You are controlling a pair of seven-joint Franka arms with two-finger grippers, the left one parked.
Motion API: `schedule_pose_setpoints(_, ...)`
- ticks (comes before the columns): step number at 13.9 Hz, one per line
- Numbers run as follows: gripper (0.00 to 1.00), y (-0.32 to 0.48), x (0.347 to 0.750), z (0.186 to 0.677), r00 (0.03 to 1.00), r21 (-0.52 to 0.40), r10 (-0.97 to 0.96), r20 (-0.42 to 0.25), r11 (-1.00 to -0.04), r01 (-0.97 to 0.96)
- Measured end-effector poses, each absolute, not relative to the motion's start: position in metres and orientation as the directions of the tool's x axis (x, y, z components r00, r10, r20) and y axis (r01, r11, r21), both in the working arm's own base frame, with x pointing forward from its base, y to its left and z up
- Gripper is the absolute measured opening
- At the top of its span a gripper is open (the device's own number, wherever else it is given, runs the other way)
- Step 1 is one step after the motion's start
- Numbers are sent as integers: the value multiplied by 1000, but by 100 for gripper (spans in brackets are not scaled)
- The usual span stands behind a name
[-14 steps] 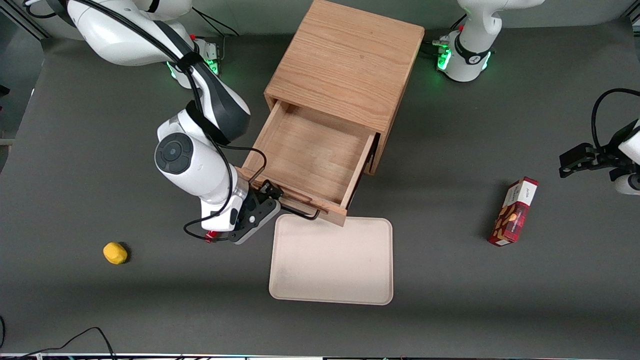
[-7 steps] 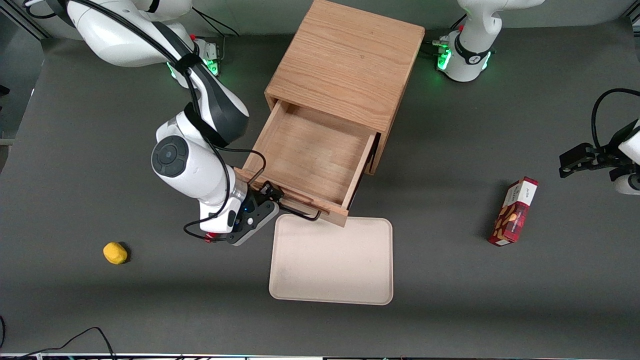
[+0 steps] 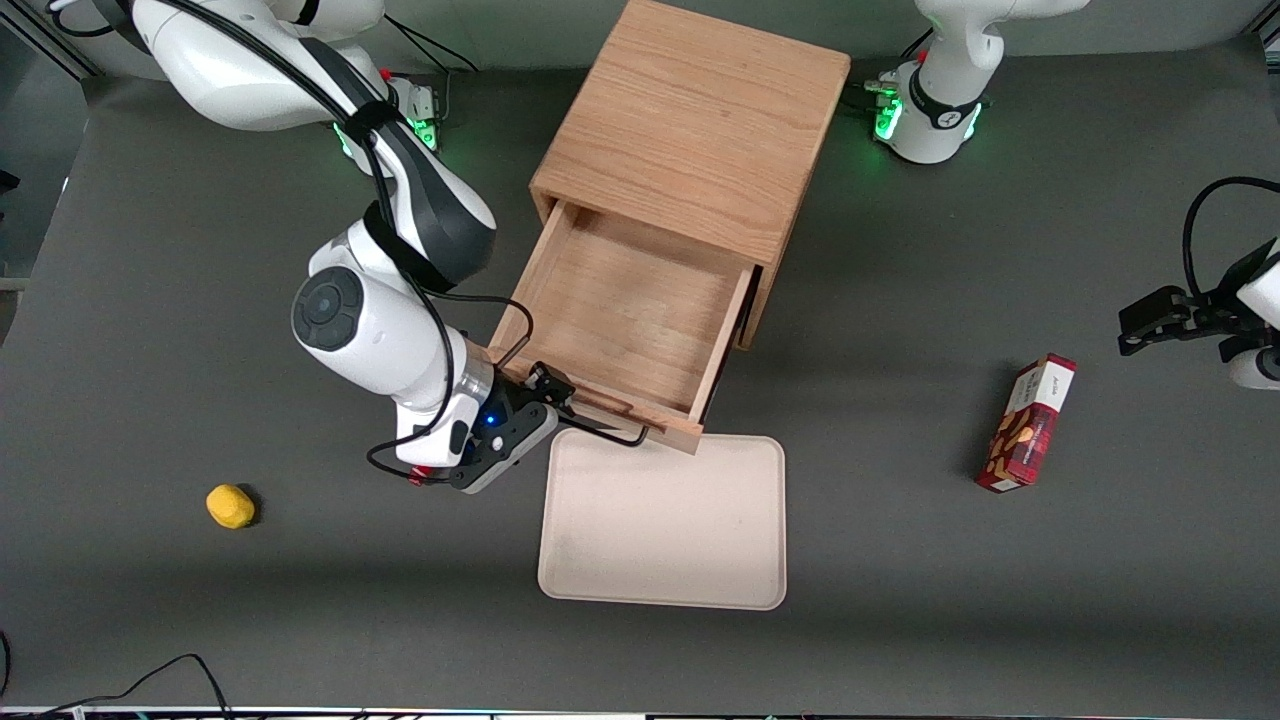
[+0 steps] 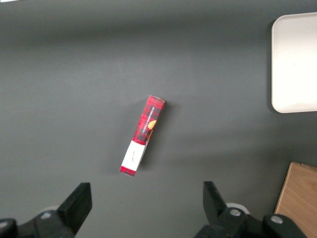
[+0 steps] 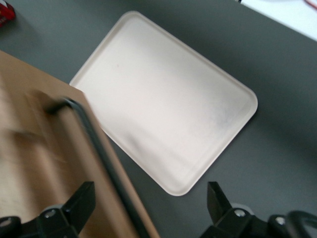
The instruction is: Open upper drawer
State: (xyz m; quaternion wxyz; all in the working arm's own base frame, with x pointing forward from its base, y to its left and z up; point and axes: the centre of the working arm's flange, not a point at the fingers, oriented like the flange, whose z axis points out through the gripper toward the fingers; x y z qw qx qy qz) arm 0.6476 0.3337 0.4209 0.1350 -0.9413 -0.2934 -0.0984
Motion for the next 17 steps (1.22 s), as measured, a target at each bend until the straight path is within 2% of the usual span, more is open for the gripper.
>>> schedule_pose_setpoints(3, 100, 334, 648, 425, 806, -195, 526, 272, -790, 581)
schedule_pose_setpoints(6, 100, 331, 647, 429, 810, -198, 532, 249, -790, 580)
schedule_pose_setpoints(10, 100, 274, 652, 499, 861, -257, 444, 247, -827, 500)
schedule_pose_setpoints(12, 100, 210, 651, 538, 901, -266, 382, 207, -864, 428)
schedule_pose_setpoints(17, 100, 60, 613, 599, 990, -217, 136, 33, -966, 140)
